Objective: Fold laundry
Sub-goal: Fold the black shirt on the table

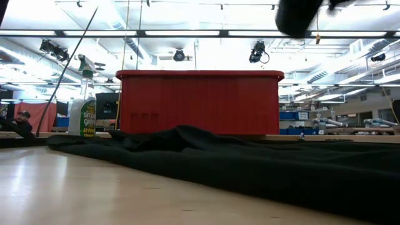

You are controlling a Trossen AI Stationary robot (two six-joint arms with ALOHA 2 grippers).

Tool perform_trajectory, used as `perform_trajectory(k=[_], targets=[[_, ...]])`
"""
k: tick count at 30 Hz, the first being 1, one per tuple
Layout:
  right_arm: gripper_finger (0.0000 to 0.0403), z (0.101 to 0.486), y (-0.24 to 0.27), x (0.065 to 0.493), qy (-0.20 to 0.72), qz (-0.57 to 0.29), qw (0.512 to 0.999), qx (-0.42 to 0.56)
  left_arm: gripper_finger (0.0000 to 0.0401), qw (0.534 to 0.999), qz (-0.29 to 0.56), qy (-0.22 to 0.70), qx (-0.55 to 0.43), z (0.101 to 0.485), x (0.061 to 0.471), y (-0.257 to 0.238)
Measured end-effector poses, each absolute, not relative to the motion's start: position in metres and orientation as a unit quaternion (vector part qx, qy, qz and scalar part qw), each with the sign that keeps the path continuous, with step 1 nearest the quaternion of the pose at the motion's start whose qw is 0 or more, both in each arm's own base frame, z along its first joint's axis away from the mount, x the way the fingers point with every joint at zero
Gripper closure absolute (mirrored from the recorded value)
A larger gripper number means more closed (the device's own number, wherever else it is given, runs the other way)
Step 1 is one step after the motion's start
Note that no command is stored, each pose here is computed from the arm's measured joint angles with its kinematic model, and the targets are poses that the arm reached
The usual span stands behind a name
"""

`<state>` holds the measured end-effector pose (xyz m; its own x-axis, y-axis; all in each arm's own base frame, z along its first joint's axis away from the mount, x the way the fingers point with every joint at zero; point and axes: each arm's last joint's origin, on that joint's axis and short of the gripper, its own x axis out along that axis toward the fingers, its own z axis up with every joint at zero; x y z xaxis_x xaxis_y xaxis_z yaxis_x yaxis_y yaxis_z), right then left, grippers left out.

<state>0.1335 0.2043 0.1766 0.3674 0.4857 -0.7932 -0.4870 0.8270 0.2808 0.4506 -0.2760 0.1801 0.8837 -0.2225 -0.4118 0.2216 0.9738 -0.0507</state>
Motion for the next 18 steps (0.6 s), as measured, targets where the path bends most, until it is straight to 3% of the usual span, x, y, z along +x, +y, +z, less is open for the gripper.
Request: perform_trajectory(k=[5, 12, 18], targets=[[0.0175, 0.158, 0.217, 0.124, 0.492, 0.326, 0.804, -0.073, 0.0181, 0.965, -0.127, 0.224, 0.053, 0.157, 0.453, -0.278], [0.0167, 0.132, 0.230, 0.125, 0.511, 0.349, 0.779, -0.101, 0.0182, 0.942, -0.179, 0.265, 0.104, 0.142, 0.460, -0.263], [0.0179, 0.124, 0.232, 0.132, 0.508, 0.325, 0.791, -0.100, 0.0182, 0.942, -0.142, 0.296, 0.064, 0.138, 0.470, -0.239]])
